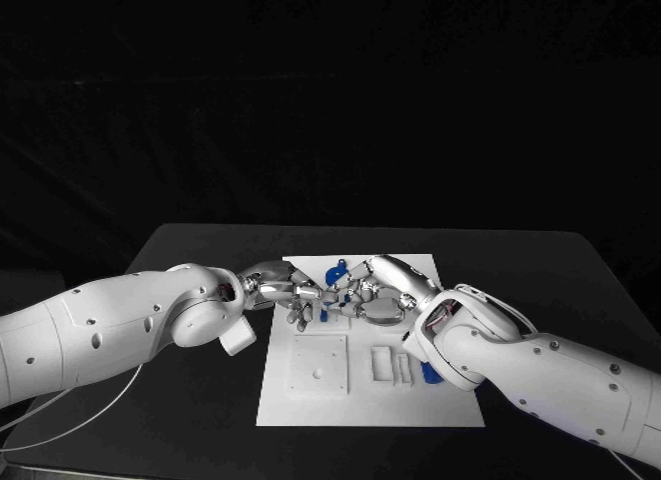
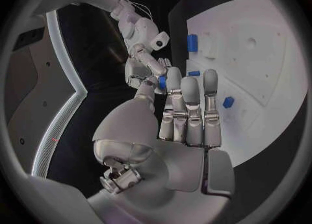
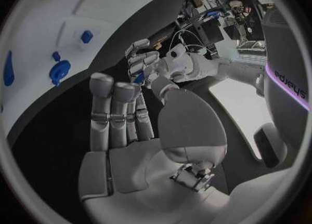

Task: Assemble the parts on the task board

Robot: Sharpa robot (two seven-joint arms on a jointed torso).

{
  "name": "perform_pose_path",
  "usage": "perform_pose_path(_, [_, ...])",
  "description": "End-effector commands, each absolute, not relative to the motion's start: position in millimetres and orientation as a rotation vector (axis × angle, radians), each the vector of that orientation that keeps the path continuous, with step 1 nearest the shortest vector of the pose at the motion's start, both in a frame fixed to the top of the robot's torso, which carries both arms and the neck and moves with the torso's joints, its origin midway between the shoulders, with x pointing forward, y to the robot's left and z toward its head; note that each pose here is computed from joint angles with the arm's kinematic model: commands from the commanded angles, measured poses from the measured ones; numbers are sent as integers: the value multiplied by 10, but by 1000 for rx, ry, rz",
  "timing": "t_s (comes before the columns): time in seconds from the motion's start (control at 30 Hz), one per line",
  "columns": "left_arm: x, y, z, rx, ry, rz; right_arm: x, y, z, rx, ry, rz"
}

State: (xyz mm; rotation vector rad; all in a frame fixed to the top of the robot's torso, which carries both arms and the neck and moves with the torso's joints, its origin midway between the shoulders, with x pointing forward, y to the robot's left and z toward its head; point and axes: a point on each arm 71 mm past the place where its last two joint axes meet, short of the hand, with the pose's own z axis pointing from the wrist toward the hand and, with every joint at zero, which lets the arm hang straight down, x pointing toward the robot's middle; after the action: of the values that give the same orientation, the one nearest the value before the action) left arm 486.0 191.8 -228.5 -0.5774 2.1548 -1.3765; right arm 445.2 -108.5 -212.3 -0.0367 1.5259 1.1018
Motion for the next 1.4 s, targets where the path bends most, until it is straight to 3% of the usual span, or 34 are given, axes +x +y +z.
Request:
perform_pose_path(0.03, [4851,1886,-2264,-569,2153,-1407,4437,-1064,-2130,-42,1541,1123])
perform_pose_path(1.4, [4833,1911,-2268,-584,2175,-1433,4464,-1093,-2159,-55,1554,1089])
